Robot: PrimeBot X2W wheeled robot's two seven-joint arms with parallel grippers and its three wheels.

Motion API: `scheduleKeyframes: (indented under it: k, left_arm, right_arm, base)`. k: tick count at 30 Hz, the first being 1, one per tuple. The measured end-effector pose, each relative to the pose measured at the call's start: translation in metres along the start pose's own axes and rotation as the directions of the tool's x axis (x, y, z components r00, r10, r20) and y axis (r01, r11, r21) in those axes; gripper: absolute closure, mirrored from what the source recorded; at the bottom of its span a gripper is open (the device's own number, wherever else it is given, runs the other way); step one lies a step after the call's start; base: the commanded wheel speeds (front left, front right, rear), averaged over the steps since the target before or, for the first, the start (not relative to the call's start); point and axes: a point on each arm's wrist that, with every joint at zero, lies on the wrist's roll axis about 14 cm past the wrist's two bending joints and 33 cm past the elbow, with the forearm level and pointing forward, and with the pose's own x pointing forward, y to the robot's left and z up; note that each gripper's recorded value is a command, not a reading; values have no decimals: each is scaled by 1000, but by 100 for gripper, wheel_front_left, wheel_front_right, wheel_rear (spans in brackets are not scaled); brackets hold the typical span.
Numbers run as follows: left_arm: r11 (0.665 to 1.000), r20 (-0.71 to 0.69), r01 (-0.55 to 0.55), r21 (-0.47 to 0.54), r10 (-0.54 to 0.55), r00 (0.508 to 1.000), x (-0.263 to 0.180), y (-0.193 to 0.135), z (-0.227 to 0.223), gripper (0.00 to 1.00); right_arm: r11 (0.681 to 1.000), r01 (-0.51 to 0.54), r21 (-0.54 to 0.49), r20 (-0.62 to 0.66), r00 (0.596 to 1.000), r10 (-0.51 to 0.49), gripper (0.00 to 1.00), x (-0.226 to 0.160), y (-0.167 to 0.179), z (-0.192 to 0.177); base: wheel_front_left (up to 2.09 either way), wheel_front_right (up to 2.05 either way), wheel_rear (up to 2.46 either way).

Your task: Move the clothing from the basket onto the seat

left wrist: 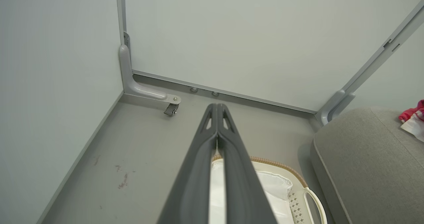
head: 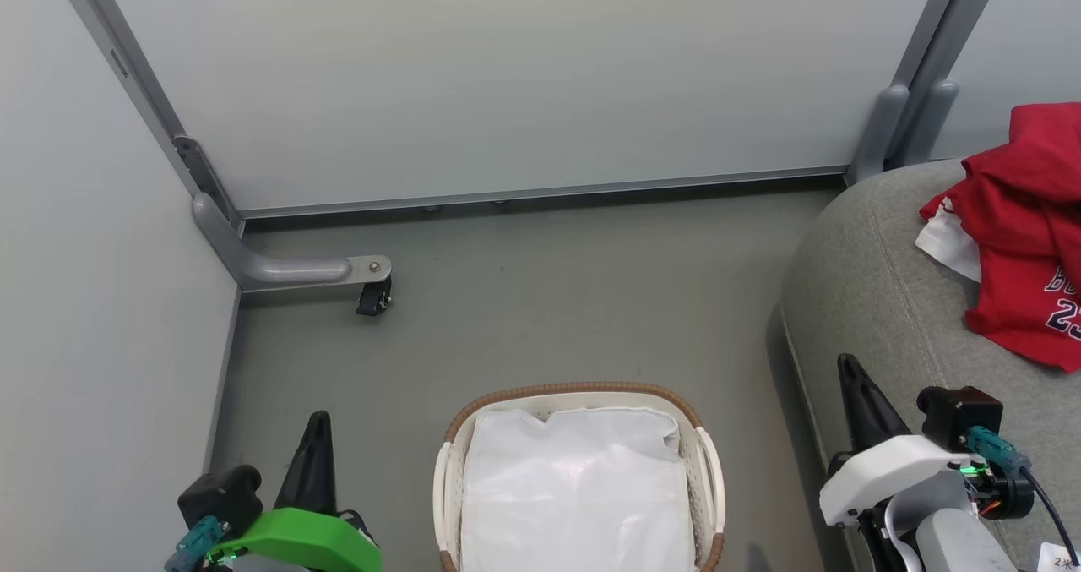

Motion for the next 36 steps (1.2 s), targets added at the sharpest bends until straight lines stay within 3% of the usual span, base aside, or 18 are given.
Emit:
scheduleKeyframes:
  k: [14,36]
  left_arm:
    - [975,0,-63,-215,65,998,2,14,8,100]
    - [870,7,-87,-486,103,995,4,24,22,100]
  right_arm:
    - [967,48,249,5,999,-50,100,-1,-8,6]
    - [835,73,545,-5,996,-84,100,-3,-15,12]
  base:
    - [0,0,0]
    - [0,0,0]
